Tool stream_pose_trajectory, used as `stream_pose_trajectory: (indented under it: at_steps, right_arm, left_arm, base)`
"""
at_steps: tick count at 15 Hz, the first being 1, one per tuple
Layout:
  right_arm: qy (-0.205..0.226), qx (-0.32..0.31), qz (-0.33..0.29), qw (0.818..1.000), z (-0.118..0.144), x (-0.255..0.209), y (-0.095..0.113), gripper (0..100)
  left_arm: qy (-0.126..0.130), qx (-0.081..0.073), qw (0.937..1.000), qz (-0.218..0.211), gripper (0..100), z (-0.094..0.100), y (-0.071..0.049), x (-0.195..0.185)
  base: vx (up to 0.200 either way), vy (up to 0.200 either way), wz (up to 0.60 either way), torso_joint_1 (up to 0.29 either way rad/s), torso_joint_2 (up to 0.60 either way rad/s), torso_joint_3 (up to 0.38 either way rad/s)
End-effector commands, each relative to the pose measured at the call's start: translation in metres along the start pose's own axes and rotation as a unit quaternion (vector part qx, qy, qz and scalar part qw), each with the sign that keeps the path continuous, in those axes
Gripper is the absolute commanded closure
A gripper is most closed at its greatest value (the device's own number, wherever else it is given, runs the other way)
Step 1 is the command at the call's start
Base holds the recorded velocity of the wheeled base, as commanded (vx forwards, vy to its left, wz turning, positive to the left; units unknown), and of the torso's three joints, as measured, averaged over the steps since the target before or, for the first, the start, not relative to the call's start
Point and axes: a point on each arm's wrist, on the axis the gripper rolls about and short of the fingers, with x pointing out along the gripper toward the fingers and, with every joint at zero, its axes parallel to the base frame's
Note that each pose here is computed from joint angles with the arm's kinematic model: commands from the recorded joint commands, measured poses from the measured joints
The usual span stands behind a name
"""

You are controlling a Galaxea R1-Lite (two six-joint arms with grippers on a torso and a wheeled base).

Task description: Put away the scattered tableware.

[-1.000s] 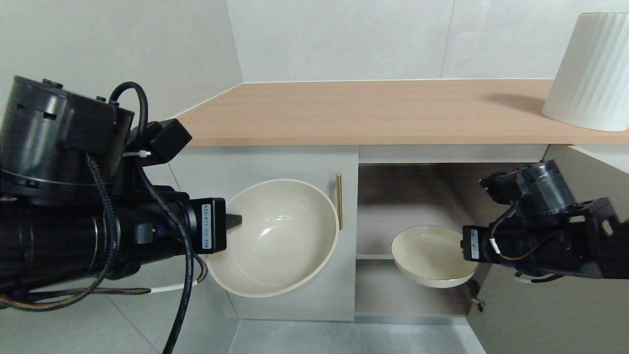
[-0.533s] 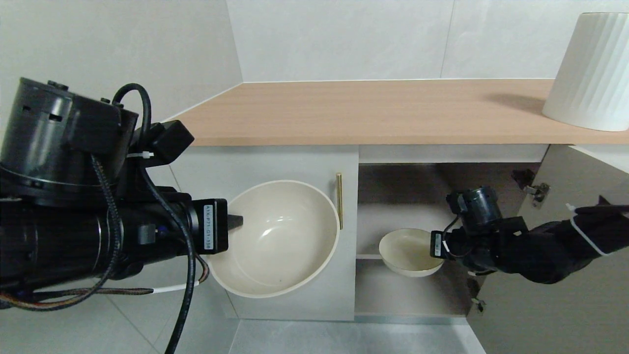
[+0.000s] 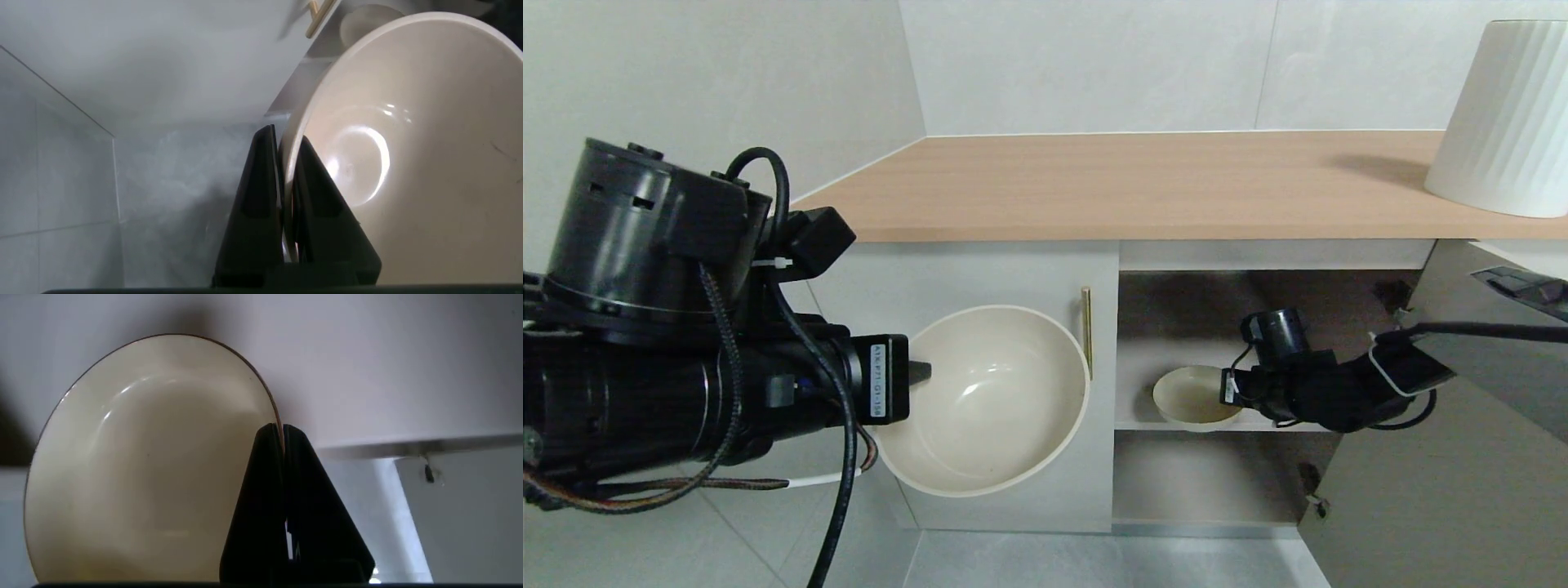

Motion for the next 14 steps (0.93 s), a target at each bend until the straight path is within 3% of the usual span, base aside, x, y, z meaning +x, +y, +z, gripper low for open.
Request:
stream_pose_trajectory:
  at_steps: [1,10,14]
  right_arm:
    - [0.015,-0.023,-0.038,0.999,-0.017,0.03,-0.009,100]
    - [-0.012,0.004,-0.093,0.996,-0.012,0.074,-0.032,100]
    - [-0.03,0.03,-0.096,0.995,-0.003,0.075,-0.03,100]
  left_arm:
    - [0.002,0.0,1.0,0.001,100,0.0,0.0,0.002]
    - [0.006,0.002,1.0,0.003,100,-0.002,-0.001,0.007]
    - [0.007,0.003,1.0,0.002,100,-0.002,-0.002,0.007]
  base:
    - [0.0,0.0,0.0,0.0,0.0,0.0]
    - [0.0,0.0,0.0,0.0,0.0,0.0]
    - [0.0,0.0,0.0,0.0,0.0,0.0]
